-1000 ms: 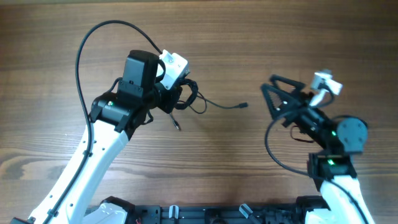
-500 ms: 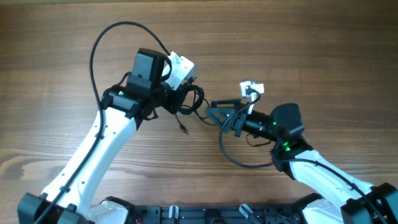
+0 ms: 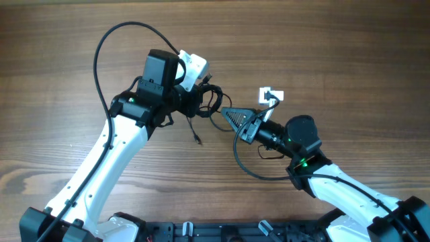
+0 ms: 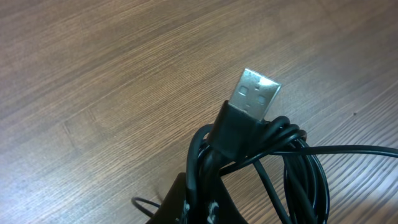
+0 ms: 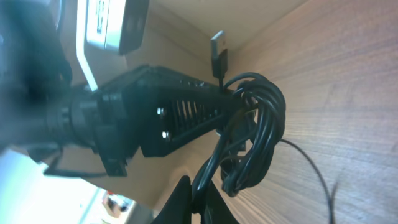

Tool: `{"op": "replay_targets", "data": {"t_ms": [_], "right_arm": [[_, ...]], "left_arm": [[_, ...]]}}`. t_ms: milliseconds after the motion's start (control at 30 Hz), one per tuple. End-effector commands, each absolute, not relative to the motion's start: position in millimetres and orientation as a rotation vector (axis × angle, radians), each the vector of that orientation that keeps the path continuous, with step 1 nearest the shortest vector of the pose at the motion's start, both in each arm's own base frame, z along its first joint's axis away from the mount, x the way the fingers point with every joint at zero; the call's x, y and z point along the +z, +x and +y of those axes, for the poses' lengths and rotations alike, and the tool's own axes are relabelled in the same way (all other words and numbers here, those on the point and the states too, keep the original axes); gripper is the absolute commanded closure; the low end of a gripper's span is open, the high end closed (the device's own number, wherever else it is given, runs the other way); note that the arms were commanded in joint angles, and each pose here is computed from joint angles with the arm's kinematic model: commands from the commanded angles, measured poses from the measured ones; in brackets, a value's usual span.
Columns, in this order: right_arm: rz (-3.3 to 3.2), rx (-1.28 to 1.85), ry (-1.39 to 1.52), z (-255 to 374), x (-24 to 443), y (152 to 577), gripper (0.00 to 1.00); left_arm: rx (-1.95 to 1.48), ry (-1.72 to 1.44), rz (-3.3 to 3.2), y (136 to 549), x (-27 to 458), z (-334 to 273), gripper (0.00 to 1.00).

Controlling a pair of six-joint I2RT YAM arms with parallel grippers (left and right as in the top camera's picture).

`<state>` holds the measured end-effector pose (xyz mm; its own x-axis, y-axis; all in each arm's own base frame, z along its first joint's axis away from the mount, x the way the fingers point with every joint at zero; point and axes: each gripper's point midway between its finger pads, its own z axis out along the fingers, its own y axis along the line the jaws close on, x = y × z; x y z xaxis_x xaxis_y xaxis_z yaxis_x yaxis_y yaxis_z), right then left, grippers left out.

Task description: Untangle cables

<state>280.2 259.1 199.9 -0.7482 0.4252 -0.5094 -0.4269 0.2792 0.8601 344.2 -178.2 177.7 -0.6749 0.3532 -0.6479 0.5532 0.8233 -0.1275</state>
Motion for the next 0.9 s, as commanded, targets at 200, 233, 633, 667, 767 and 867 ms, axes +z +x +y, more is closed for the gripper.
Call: {"op": "replay_targets", "data": {"t_ms": [200, 233, 633, 667, 767, 867], "right_arm": [[1.867, 1.589, 0.176, 256, 198, 291, 0.95], [1.872, 1.576, 0.198, 255, 196, 293, 0.95], [1.898, 1.600, 0.420, 247, 187, 302, 0.96], [1.912, 1.569, 0.455, 244, 180, 305, 0.95], [2.004, 1.410, 0.628, 227, 144, 313, 0.95], [2.014, 1.394, 0.654, 225, 140, 314, 0.95]], "left_arm": [[-0.758, 0.602, 2.359, 328, 197, -215, 0.96], [-0.777, 0.615, 2.355, 325, 198, -218, 0.96], [-0.547, 0.660, 2.361, 323, 188, -228, 0.96], [-0.541, 0.660, 2.352, 324, 189, -229, 0.96], [-0.679, 0.725, 2.306, 314, 198, -249, 0.96], [-0.800, 0.789, 2.281, 300, 203, -266, 0.96]]}}
